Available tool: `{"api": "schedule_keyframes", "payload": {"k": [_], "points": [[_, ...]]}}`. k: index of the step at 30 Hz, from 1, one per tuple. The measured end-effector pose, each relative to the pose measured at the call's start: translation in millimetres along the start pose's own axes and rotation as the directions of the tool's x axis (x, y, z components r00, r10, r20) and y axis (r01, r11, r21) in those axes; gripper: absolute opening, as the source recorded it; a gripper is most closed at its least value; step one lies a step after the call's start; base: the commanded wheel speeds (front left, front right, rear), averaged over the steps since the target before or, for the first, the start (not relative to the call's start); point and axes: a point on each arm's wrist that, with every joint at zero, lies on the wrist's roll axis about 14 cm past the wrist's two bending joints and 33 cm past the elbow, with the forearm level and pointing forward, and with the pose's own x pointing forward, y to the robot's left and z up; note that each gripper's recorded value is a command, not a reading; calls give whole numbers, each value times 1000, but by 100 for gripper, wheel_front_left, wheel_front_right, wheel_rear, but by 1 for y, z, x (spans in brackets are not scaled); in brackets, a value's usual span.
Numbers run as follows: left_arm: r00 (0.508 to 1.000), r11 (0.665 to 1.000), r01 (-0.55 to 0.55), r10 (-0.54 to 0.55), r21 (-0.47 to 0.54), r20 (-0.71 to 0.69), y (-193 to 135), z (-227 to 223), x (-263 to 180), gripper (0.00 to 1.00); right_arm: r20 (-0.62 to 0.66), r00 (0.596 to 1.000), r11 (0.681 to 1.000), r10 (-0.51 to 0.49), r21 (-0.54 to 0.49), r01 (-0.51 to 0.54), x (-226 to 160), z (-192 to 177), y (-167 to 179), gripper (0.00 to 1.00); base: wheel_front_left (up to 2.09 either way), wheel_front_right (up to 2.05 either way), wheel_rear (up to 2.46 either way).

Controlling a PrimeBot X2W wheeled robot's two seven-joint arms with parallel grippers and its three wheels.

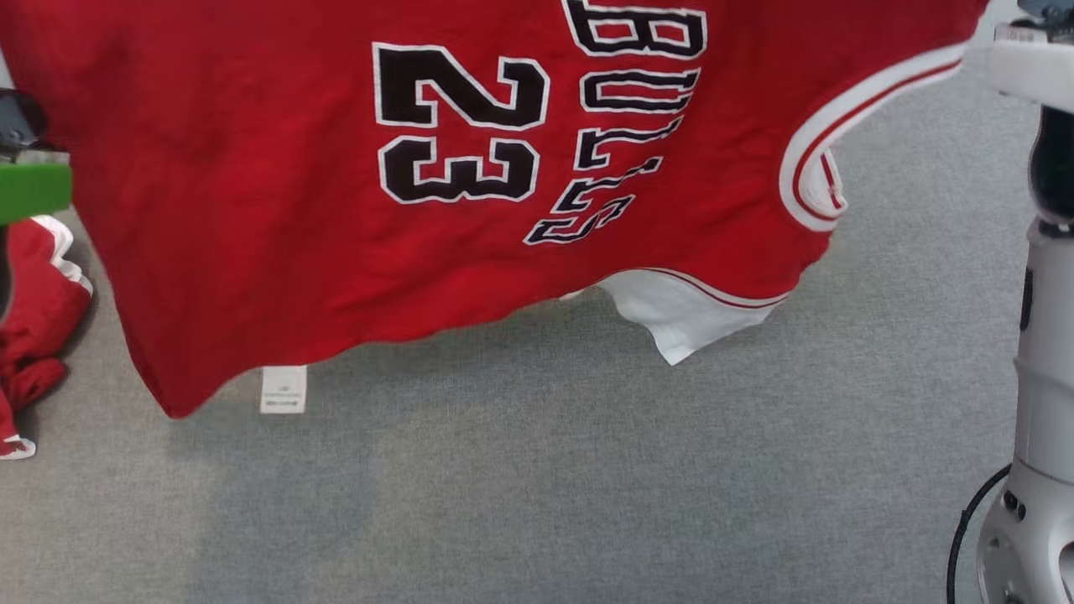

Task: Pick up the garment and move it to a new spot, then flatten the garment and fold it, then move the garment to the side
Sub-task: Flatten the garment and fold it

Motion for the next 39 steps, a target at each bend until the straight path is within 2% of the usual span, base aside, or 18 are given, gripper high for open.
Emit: {"api": "schedule_keyframes", "payload": {"k": [5, 12, 19, 24, 28, 31, 35, 39], "points": [[998, 1000, -1, 0, -11, -65, 11, -29, 10, 0, -19, 1000, 1000, 23, -16, -23, 25, -18, 8, 0, 0, 0, 0], [994, 999, -33, 30, -24, -110, 31, -72, 34, 0, -66, 997, 992, 50, -114, -58, 57, -67, 16, 0, 0, 0, 0], [998, 999, -44, 44, 10, -54, 46, -92, 79, 0, -6, 1000, 968, 19, -249, -20, 101, -86, 2, 0, 0, 0, 0], [996, 998, -66, 66, -1, -59, 51, -121, 89, 0, -17, 1000, 959, -20, -285, 14, 104, -113, -12, 0, 0, 0, 0], [988, 993, -109, 102, -54, -118, 53, -163, 73, 0, -103, 994, 962, -41, -272, 11, 77, -157, -19, 0, 0, 0, 0], [960, 982, -155, 123, -109, -253, 44, -217, 33, 0, -209, 976, 970, -62, -242, 10, 34, -194, -26, 0, 0, 0, 0], [894, 952, -246, 149, -184, -423, 22, -270, -32, 0, -345, 934, 984, -91, -174, 32, -35, -223, -33, 0, 0, 0, 0], [790, 913, -347, 159, -217, -592, -5, -301, -109, 0, -494, 859, 990, -133, -97, 98, -116, -236, -38, 0, 0, 0, 0]]}}
